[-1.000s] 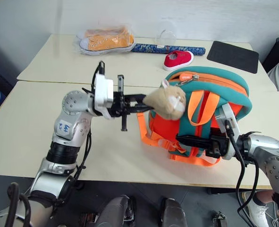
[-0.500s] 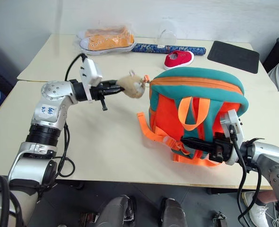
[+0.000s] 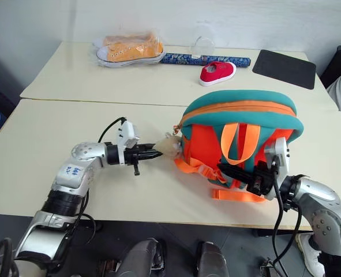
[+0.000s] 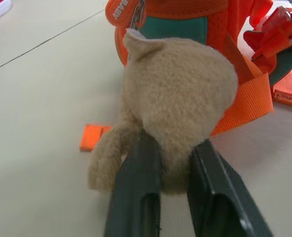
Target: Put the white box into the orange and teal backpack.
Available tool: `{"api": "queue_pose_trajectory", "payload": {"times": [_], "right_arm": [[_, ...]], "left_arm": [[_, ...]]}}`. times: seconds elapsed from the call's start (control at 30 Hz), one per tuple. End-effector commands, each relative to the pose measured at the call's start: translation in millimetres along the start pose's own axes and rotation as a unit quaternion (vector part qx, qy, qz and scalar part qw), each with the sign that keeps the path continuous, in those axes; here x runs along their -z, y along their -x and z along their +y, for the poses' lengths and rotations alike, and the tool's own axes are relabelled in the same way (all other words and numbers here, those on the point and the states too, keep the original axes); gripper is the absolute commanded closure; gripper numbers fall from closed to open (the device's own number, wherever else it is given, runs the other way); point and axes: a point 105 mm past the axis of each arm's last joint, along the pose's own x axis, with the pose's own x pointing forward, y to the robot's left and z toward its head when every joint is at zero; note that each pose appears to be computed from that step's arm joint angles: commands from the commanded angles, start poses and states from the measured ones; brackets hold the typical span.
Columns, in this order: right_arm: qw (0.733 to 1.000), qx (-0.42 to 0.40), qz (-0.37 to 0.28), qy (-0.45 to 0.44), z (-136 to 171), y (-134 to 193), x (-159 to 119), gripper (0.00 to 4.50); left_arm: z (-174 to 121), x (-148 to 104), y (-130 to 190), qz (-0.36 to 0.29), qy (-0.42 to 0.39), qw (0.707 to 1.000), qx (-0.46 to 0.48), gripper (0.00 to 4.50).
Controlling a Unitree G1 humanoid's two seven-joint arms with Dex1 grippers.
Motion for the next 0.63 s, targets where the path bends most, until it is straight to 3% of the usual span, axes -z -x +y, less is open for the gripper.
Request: {"api": "queue_pose_trajectory", "payload": {"times": [0.03,0.23,0.27,0.43,0.53,0.63], "right_arm": [[0.996,0.001,0.027,0.086,1,15,-3,2.22],[0.979,0.058,0.082,0.179,-19,64,3,0.16],[0.973,0.070,0.098,0.195,-25,77,7,0.00],[0.943,0.091,0.175,0.269,-48,126,25,0.00],[0.935,0.106,0.168,0.295,-62,133,23,0.00],[0.936,0.103,0.164,0.296,-71,130,25,0.00]], "left_arm": [[-7,-6,35,-0.008,-0.018,1.000,0.002,2.48],[-38,25,103,0.073,-0.026,0.997,0.006,0.64],[-43,30,115,0.089,-0.029,0.996,0.000,0.36],[-50,45,153,0.126,-0.012,0.990,-0.063,0.36],[-49,50,167,0.126,0.006,0.987,-0.096,0.36],[-41,41,166,0.115,-0.046,0.984,-0.124,0.36]]}}
